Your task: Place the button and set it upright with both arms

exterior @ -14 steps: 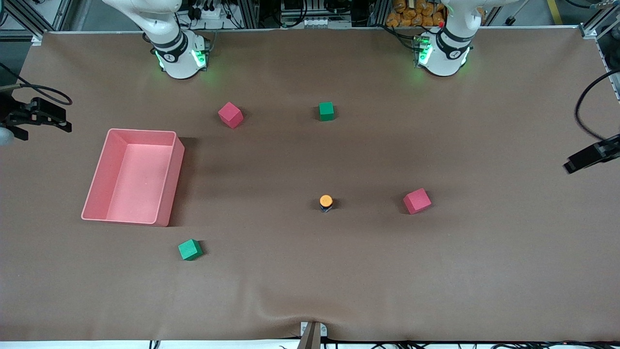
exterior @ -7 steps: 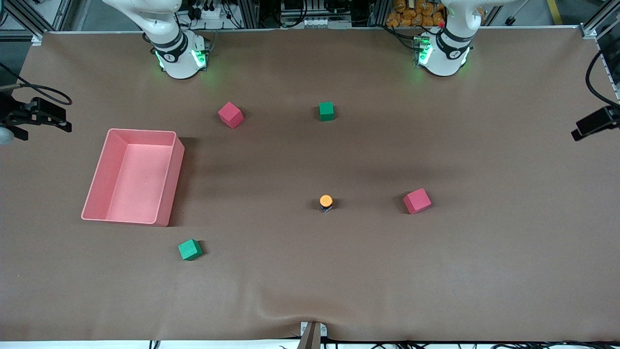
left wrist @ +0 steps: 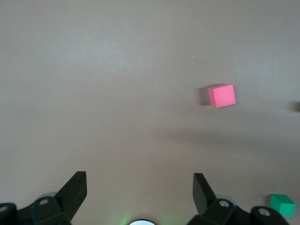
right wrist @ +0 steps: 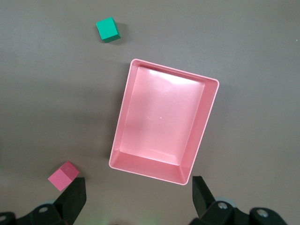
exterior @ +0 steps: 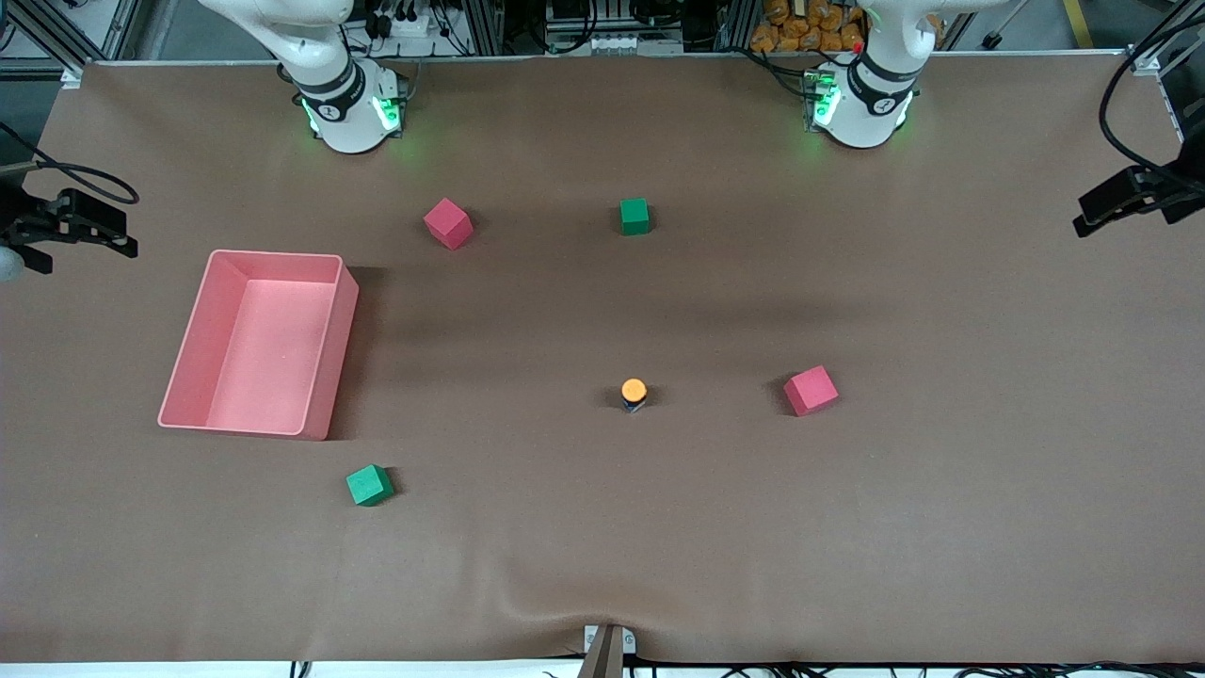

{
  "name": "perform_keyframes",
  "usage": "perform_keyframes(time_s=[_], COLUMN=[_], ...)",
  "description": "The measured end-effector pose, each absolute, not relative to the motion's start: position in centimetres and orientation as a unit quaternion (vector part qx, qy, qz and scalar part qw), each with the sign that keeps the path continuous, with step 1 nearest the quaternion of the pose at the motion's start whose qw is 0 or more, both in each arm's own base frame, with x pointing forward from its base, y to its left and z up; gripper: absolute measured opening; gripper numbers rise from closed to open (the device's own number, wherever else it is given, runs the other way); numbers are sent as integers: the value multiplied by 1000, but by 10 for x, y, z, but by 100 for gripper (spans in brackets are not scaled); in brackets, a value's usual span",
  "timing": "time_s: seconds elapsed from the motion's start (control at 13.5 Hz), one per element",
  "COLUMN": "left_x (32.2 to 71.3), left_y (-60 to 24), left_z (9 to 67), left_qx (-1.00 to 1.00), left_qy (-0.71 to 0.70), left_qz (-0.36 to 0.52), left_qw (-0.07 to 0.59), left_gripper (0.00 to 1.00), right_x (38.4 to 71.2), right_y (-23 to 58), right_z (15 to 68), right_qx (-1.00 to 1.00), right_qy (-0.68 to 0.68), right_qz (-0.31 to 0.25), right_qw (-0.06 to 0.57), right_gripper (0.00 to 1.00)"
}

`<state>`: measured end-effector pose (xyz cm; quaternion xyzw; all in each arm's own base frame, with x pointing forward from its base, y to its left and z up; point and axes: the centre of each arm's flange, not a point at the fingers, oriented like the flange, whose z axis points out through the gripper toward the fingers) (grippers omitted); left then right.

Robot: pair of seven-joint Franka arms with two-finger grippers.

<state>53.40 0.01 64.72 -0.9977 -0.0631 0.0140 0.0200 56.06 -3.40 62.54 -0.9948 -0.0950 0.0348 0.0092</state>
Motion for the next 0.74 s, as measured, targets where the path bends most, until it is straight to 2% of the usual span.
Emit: perform_keyframes(time_s=[0.74], left_x=[528], left_y=[-37], left_z=[652], left_qx=[-999], left_qy=[-28], left_qz=[6], left_qw=[21], left_gripper=[100], right_x=[561], right_y=[-35], right_z=[627], right_qx=[-995], right_qy=[-95], right_qz=[33], right_qw=[4], right_gripper=[100])
